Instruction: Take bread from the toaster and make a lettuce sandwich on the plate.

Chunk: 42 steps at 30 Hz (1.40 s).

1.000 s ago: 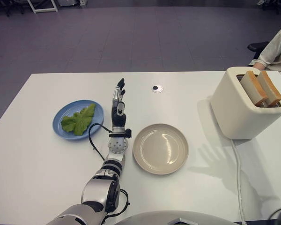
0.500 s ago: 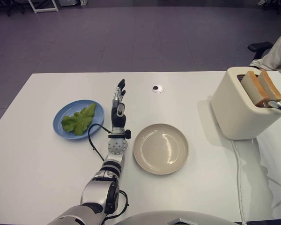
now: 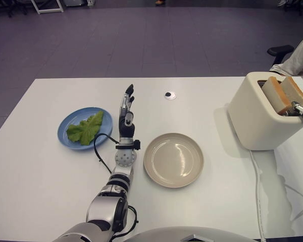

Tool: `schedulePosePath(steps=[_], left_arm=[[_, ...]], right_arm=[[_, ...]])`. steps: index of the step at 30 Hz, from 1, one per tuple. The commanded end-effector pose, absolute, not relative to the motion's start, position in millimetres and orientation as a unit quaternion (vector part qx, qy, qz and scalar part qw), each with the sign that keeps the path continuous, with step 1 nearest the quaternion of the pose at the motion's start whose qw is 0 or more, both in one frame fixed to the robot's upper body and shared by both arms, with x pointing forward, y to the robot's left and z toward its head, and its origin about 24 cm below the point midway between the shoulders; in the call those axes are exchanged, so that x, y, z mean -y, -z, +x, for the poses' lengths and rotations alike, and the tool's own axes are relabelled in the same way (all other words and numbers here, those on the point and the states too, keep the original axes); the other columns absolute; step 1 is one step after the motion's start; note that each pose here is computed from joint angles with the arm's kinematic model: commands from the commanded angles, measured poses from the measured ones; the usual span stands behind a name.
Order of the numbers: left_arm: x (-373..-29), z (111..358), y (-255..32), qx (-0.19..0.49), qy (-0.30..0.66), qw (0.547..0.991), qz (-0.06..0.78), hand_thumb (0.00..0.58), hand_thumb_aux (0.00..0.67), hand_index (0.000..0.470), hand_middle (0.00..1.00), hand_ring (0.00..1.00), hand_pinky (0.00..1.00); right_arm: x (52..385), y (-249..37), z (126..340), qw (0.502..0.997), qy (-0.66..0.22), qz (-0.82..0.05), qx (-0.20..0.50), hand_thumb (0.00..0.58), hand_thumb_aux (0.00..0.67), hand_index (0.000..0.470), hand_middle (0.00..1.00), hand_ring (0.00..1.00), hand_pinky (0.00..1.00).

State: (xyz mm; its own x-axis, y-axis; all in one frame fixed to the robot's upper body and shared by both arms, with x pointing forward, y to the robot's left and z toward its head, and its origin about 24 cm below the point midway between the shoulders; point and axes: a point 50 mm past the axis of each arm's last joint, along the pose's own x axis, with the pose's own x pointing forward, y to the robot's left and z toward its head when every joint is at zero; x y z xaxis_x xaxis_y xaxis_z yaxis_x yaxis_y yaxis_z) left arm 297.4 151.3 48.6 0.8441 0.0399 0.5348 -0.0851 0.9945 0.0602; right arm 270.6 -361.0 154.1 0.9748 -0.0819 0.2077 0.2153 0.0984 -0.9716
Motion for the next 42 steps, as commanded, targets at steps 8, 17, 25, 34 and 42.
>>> schedulePosePath(steps=[8,17,25,34,42], left_arm=[[-153,296,-46,0.266,-0.032,0.962,0.045,0.000,0.000,0.000,0.00,0.00,0.00],[-156,298,-46,0.263,-0.041,0.963,0.046,0.000,0.000,0.000,0.00,0.00,0.00],[-155,302,-51,0.271,-0.043,0.961,0.042,0.000,0.000,0.000,0.00,0.00,0.00],[-173,307,-78,0.335,-0.069,0.939,0.043,0.000,0.000,0.000,0.00,0.00,0.00],[-221,286,-107,0.401,-0.110,0.903,0.111,0.000,0.000,0.000,0.00,0.00,0.00]], right_arm=[[340,-168,279,0.766,0.137,-0.614,0.131,0.580,0.670,0.470,1.00,1.00,1.00],[334,-234,263,0.741,0.289,-0.506,0.333,0.580,0.670,0.470,1.00,1.00,1.00],[200,-209,261,0.836,-0.031,-0.372,0.401,0.580,0.670,0.470,1.00,1.00,1.00],[133,-89,259,0.870,-0.365,-0.281,0.175,0.580,0.670,0.470,1.00,1.00,1.00],[141,-52,258,0.860,-0.394,-0.313,0.087,0.580,0.670,0.470,1.00,1.00,1.00]])
